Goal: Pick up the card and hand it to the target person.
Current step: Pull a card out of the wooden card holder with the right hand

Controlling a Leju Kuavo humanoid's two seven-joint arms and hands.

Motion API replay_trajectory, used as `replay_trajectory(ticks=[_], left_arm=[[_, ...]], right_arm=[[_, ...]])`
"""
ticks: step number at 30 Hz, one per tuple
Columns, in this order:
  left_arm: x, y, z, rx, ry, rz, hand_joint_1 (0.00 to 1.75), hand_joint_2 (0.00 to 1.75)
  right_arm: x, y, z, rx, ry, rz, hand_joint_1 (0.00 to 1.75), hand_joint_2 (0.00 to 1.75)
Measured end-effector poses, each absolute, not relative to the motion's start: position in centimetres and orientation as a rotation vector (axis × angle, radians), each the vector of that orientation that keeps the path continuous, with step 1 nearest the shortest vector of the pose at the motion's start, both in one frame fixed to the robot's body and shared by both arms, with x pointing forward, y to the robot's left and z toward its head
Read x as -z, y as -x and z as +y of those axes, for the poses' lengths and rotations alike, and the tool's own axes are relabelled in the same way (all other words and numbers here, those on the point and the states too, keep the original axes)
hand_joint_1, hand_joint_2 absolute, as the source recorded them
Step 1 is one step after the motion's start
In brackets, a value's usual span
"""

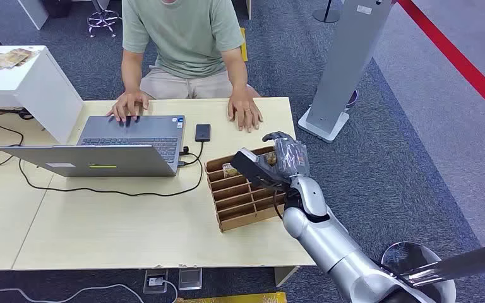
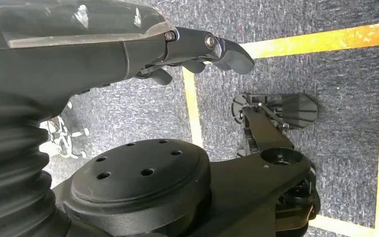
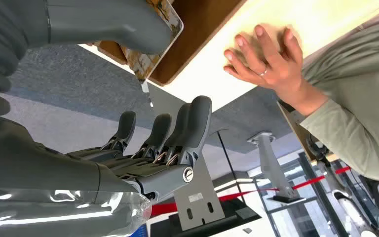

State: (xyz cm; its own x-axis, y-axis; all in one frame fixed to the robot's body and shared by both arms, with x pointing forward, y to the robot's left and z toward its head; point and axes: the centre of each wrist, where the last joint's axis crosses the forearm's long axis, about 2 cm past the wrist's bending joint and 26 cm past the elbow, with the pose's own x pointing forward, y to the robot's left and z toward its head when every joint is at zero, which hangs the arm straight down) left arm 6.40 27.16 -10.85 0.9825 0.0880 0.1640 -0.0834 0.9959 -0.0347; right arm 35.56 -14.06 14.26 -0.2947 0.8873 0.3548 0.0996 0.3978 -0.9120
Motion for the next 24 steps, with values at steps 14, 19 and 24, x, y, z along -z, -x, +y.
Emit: replay_trajectory(ticks=[14, 19, 24], left_arm=[[10.8, -6.4, 27.1, -0.066, 0.032, -0.161, 0.00, 1.75], [10.8, -6.4, 27.1, -0.062, 0.033, -0.161, 0.00, 1.75], [10.8, -6.4, 27.1, -0.061, 0.037, -0.159, 0.00, 1.75]], right_arm=[[-13.2, -34.9, -14.7, -1.011, 0.876, -1.593, 0.93, 1.75], [-12.9, -34.7, -14.9, -1.004, 0.874, -1.573, 0.91, 1.75], [-12.8, -34.5, -14.9, -1.002, 0.870, -1.570, 0.94, 1.75]])
